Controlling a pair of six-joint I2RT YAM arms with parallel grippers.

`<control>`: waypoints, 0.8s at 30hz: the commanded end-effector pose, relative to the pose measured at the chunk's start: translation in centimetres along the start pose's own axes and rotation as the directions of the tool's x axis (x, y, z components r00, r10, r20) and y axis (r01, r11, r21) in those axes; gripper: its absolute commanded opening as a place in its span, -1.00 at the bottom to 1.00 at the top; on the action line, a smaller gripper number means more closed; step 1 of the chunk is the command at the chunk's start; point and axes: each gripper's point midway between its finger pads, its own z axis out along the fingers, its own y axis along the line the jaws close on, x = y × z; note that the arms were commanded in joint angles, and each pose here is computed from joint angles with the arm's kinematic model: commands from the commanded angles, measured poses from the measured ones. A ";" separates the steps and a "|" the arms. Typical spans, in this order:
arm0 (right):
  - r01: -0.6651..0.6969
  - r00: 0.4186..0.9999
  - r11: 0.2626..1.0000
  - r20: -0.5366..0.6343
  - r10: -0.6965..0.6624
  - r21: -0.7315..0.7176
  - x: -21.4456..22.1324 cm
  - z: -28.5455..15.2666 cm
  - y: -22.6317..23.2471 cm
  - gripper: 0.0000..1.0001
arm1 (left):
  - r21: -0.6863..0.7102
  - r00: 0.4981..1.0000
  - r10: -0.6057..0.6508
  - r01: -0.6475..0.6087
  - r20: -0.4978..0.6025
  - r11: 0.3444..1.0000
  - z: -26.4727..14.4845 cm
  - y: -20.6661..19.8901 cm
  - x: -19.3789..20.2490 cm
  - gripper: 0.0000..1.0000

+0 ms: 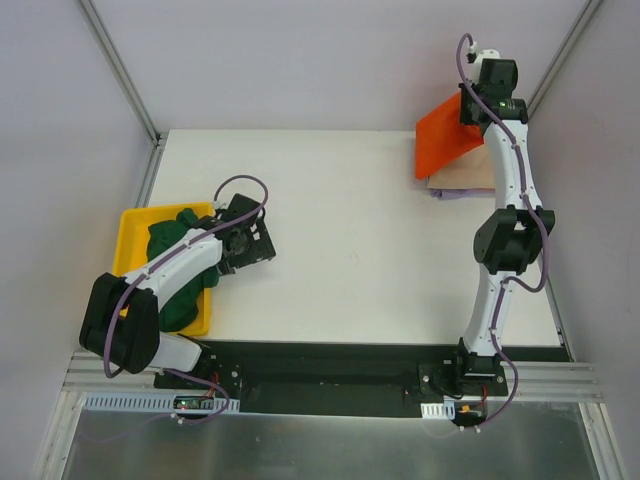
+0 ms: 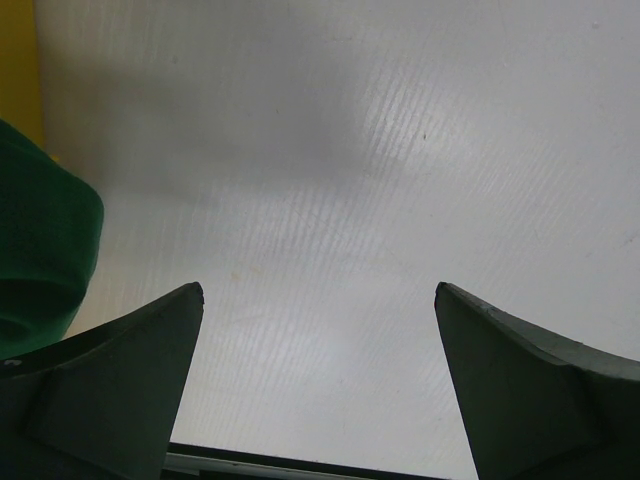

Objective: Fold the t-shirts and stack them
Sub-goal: Put the neatly folded tshirt into the corner of the board with the right arm

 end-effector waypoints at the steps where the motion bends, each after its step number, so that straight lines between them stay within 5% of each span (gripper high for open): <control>1: 0.001 0.980 0.990 0.198 0.028 -0.142 -6.1 -2.8 2.0 -0.99 | 0.023 0.999 -0.033 0.033 -0.001 0.999 -0.5 -0.9 -0.8 0.98; 15: 0.000 0.954 0.952 0.284 0.091 -0.306 -8.3 -1.5 6.0 -0.99 | 0.008 0.999 -0.036 0.036 0.002 0.999 -0.2 -0.9 -1.0 0.98; 24: 0.047 0.967 0.979 0.256 0.006 -0.199 -6.8 0.5 4.1 -0.99 | 0.002 0.999 -0.037 0.037 -0.007 0.999 0.1 -0.9 -1.0 0.98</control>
